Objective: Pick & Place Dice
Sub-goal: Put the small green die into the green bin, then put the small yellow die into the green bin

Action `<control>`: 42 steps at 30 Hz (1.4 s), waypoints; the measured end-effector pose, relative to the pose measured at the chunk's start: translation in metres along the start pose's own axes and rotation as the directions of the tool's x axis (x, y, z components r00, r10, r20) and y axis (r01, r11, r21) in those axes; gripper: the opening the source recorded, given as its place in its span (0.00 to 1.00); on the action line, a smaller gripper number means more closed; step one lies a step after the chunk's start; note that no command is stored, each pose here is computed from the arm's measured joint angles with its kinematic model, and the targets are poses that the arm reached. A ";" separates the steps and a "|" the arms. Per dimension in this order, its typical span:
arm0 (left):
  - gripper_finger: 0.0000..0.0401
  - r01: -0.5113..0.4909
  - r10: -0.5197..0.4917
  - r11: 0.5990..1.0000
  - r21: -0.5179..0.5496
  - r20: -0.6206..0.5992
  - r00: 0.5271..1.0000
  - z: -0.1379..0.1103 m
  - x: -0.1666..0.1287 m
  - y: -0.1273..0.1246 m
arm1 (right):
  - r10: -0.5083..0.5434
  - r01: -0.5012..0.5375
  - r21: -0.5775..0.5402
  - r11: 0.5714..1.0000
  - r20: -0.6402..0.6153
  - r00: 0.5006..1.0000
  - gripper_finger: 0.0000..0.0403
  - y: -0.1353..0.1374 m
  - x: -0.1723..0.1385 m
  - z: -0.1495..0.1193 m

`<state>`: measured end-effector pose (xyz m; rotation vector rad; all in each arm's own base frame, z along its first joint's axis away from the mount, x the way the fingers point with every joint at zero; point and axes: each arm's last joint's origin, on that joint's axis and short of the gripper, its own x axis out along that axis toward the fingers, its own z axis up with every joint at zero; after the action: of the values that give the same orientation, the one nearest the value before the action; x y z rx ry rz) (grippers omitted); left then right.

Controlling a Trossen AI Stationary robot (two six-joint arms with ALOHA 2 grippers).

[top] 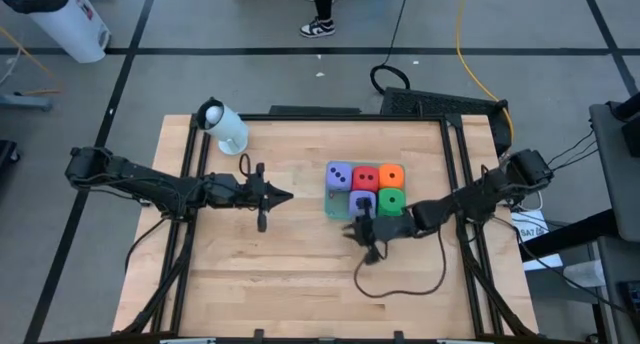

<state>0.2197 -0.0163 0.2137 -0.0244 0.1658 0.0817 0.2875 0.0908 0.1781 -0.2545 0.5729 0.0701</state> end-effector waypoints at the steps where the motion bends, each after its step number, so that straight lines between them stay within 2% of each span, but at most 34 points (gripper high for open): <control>1: 0.06 0.000 0.000 1.000 0.000 0.002 1.000 0.000 0.000 0.000 | -0.040 0.040 -0.004 0.999 0.022 0.999 0.12 -0.005 0.001 0.005; 3: 0.06 0.000 0.000 1.000 -0.002 0.012 1.000 0.001 0.000 0.000 | -0.119 0.120 -0.006 0.993 0.068 0.991 0.12 -0.016 0.002 0.014; 6: 0.06 0.001 -0.001 1.000 -0.006 0.015 1.000 0.001 0.000 0.000 | -0.188 0.186 0.029 0.982 0.090 0.978 0.12 -0.039 0.006 0.018; 11: 0.06 0.010 -0.010 1.000 -0.009 0.014 1.000 0.001 0.000 -0.002 | -0.261 0.255 0.126 0.959 0.034 0.965 0.13 -0.074 0.011 0.008; 13: 0.06 0.015 -0.015 1.000 -0.006 0.014 1.000 0.001 0.000 -0.003 | -0.262 0.256 0.175 0.951 0.014 0.965 0.17 -0.083 0.013 0.004; 18: 0.06 0.021 -0.020 1.000 -0.002 0.013 1.000 0.001 -0.001 -0.004 | -0.209 0.202 0.282 0.938 -0.006 0.978 0.40 -0.092 0.014 -0.001; 22: 0.06 0.020 -0.020 1.000 0.002 0.007 1.000 0.001 -0.001 -0.004 | -0.204 0.200 0.284 0.938 -0.017 0.979 0.61 -0.091 0.014 -0.002; 25: 0.06 0.019 -0.019 1.000 0.002 0.007 1.000 0.001 -0.001 -0.004 | -0.207 0.202 0.271 0.941 -0.007 0.978 0.70 -0.092 0.014 -0.001; 28: 0.06 0.019 -0.019 1.000 0.002 0.007 1.000 0.001 -0.001 -0.004 | -0.173 0.161 0.204 0.966 0.041 0.984 0.73 -0.081 0.008 0.008; 32: 0.06 0.039 -0.039 0.999 0.003 0.003 0.999 0.000 -0.001 -0.004 | 0.009 -0.025 0.107 0.994 0.148 0.989 0.71 -0.047 -0.010 0.026; 37: 0.06 0.034 -0.034 0.999 0.017 -0.008 0.999 -0.001 -0.001 -0.004 | 0.147 -0.150 0.038 0.988 0.080 0.986 0.64 0.002 -0.015 0.021; 42: 0.06 0.032 -0.031 0.999 0.019 -0.012 0.999 -0.001 -0.001 -0.004 | 0.120 -0.121 -0.052 0.991 -0.034 0.992 0.60 0.035 -0.006 -0.001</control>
<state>0.2193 -0.0201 0.2127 -0.0085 0.1775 0.0486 0.2774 0.1240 0.1730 -0.2742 0.6174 0.1992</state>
